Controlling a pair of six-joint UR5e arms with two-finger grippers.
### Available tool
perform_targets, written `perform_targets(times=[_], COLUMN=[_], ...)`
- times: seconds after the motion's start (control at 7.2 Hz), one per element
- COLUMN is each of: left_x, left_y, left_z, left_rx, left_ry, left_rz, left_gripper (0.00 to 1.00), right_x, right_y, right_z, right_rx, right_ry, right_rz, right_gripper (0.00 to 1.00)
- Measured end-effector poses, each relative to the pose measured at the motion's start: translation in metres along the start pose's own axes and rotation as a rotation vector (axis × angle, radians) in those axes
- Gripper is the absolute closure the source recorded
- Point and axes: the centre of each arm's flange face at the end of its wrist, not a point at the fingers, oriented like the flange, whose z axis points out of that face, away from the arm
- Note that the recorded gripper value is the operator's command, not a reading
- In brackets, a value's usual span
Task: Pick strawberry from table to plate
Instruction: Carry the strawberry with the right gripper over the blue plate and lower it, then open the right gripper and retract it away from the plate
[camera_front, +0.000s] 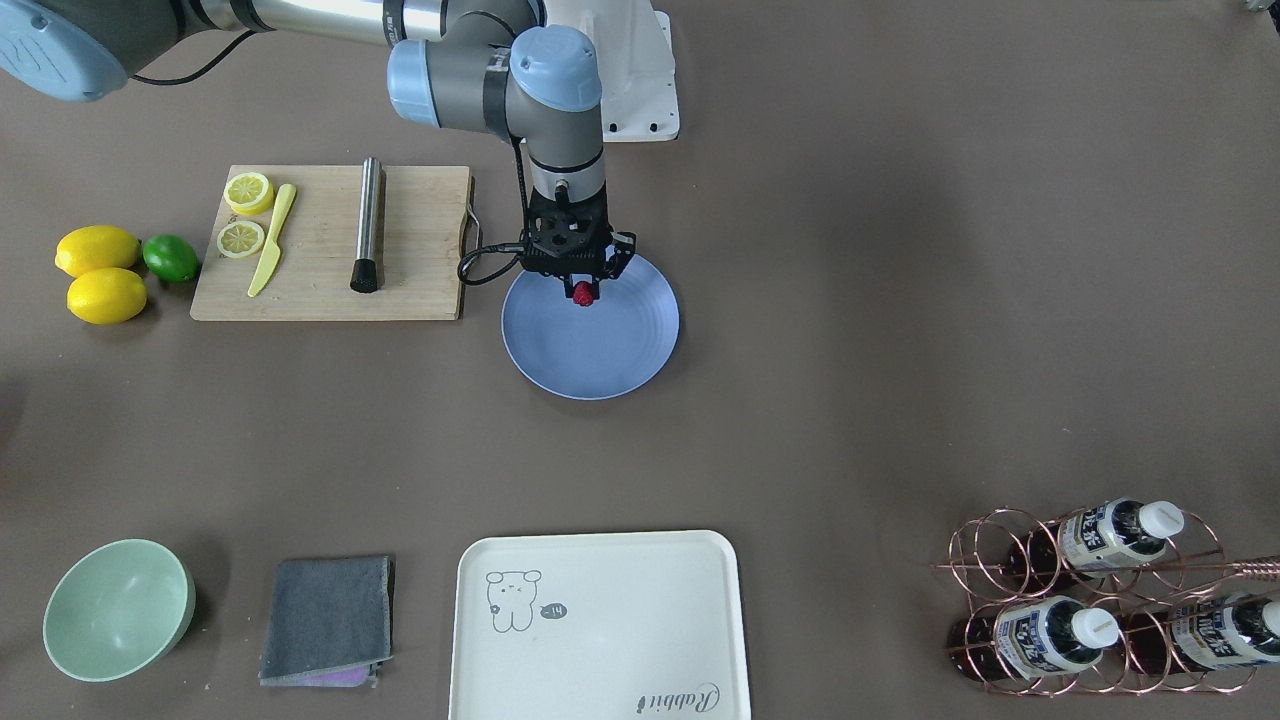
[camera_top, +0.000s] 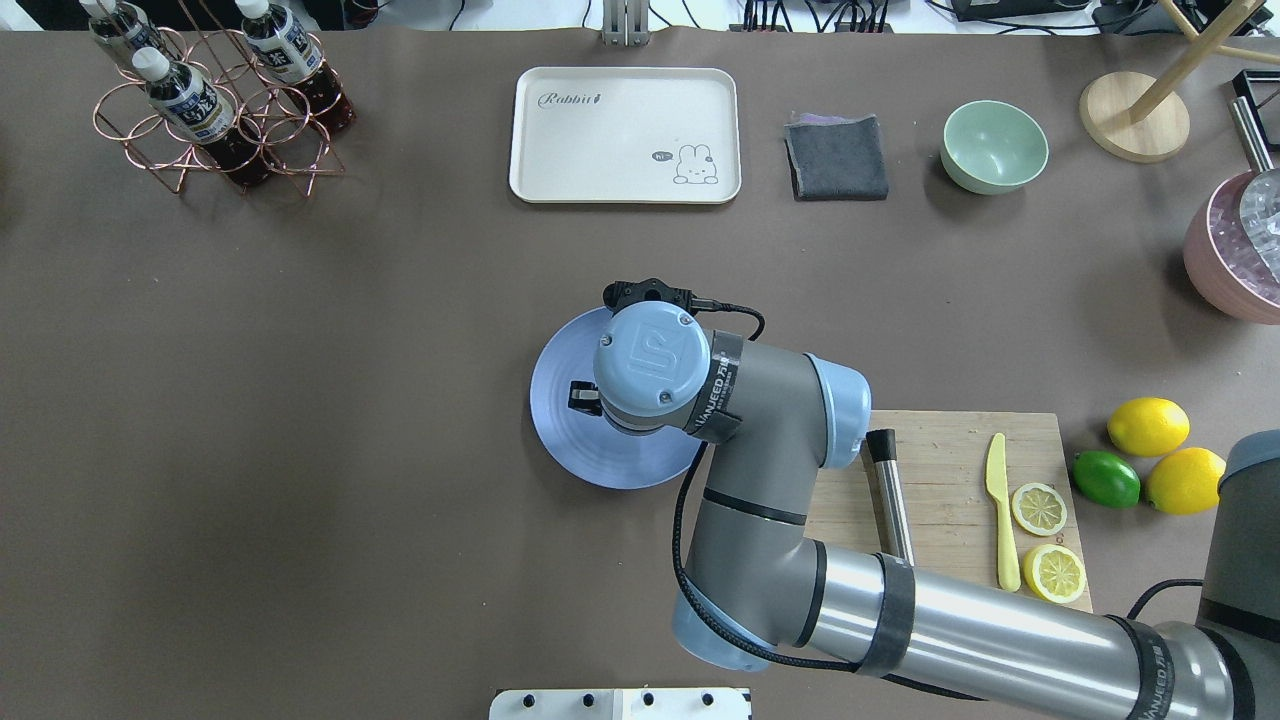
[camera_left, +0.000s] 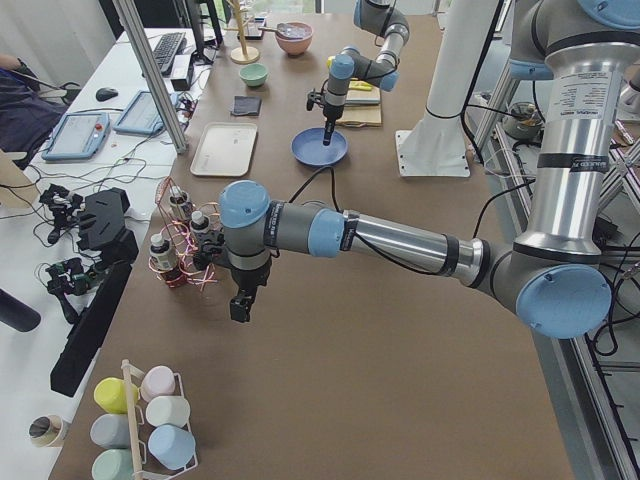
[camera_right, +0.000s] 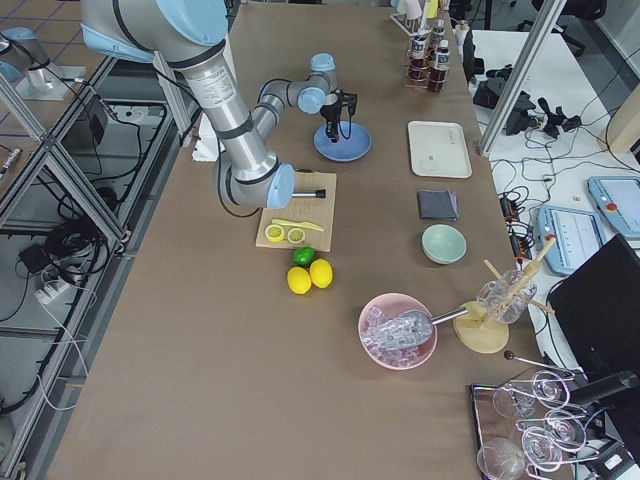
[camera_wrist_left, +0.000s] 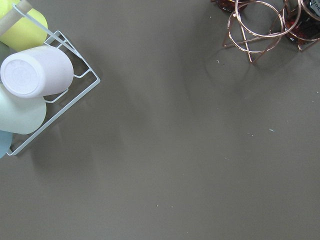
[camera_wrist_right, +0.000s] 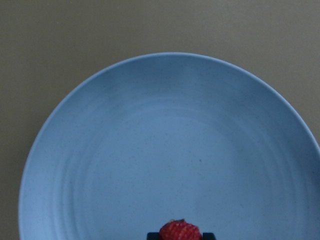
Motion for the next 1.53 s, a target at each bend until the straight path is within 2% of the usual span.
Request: perform_targets(times=[0.42, 0.69, 0.83, 0.97, 1.39, 1.53], left_x=[-0.008, -0.01, -0.01, -0.01, -0.009, -0.01], left_y=[0.004, 0.005, 0.005, 0.004, 0.003, 0.003], left_z=[0.01, 0.012, 0.012, 0.012, 0.011, 0.011], left_rx=[-0.016, -0.019, -0.019, -0.019, -0.017, -0.017], left_ry=[0.017, 0.026, 0.028, 0.029, 0.029, 0.029], left_rz=[-0.012, -0.017, -0.017, -0.017, -0.017, -0.018], left_gripper=[0.02, 0.02, 0.02, 0.02, 0.02, 0.02], right_x=[-0.005, -0.005, -0.005, -0.005, -0.003, 0.0], right_y=[-0.023, -0.026, -0.026, -0.026, -0.031, -0.045], right_z=[0.02, 0.023, 0.023, 0.023, 0.021, 0.013], right_rx=[0.022, 0.024, 0.023, 0.023, 0.024, 0.022], right_ry=[-0.004, -0.006, -0.007, -0.007, -0.01, -0.019], right_rz=[0.014, 0.016, 0.015, 0.015, 0.005, 0.002], right_gripper=[1.0, 1.0, 0.26, 0.0, 0.0, 0.0])
